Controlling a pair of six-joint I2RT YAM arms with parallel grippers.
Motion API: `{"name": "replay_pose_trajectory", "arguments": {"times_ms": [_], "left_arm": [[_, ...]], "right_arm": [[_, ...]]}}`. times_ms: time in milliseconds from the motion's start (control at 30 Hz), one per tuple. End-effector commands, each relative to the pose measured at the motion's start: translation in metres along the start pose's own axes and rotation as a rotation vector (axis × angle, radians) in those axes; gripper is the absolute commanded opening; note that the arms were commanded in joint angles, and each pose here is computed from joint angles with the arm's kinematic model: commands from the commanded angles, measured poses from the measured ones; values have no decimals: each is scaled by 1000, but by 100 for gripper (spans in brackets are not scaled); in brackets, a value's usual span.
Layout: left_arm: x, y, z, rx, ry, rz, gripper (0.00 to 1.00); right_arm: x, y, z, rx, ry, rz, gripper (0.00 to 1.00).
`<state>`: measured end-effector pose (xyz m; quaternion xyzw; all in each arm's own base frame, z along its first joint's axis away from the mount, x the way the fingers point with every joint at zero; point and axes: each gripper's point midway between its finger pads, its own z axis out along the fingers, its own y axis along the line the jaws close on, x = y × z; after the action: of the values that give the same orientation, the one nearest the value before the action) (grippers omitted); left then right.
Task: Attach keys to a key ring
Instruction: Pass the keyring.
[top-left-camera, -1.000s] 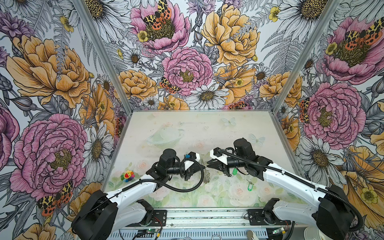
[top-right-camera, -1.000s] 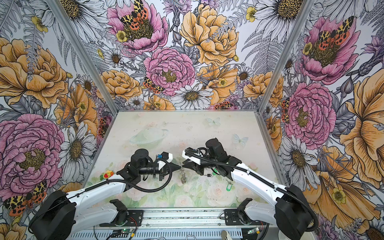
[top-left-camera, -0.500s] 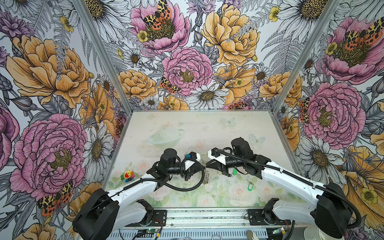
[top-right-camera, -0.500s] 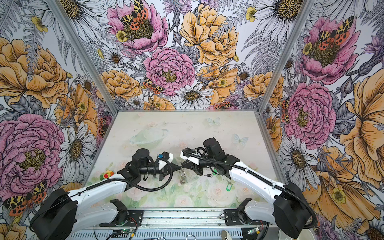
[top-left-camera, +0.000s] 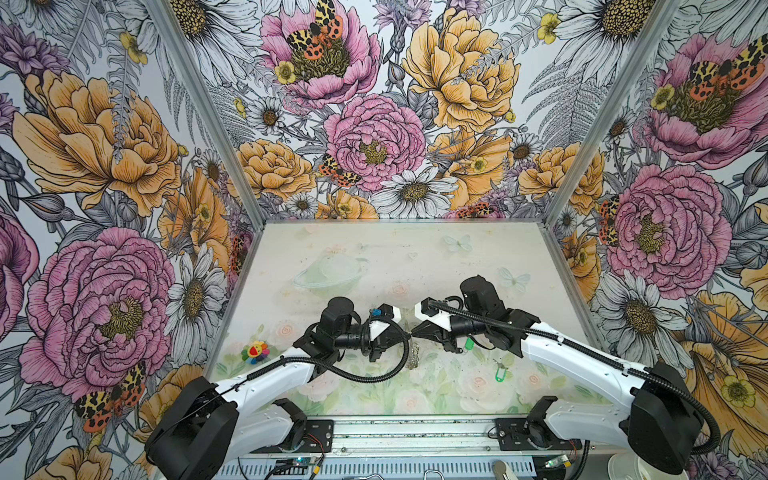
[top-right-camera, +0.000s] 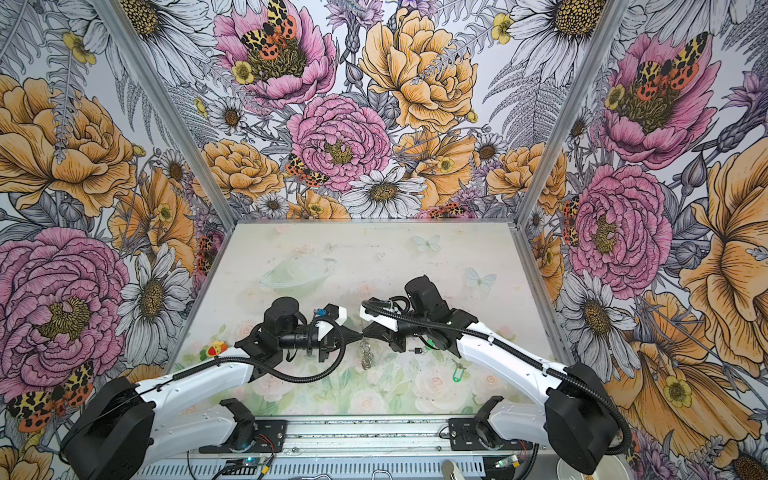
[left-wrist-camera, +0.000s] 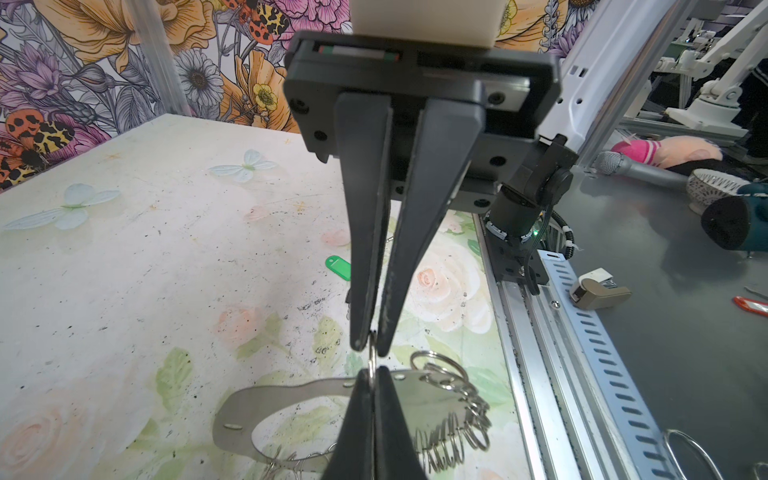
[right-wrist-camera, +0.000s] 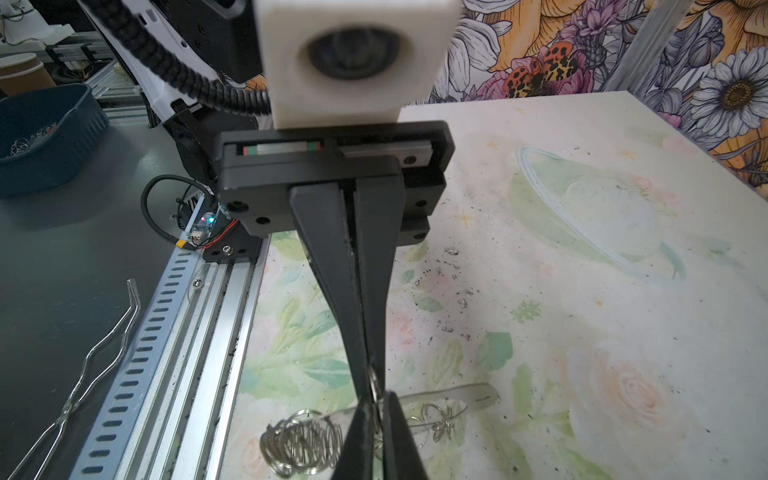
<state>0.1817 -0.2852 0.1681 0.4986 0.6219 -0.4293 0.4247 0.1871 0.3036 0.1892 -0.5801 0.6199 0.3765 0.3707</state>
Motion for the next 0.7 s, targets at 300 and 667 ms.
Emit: {"name": "replay_pose_trajectory", "arguments": {"times_ms": [300,667], "left_arm": [[-19,0,-3,-13,-47,63,6],[-27,1,-15,-40,-128,63,24]], "right_arm": [[-11,1,0,-3,-14,-37,0],[-40,8,-18,-13,-107,-62,0]]}}
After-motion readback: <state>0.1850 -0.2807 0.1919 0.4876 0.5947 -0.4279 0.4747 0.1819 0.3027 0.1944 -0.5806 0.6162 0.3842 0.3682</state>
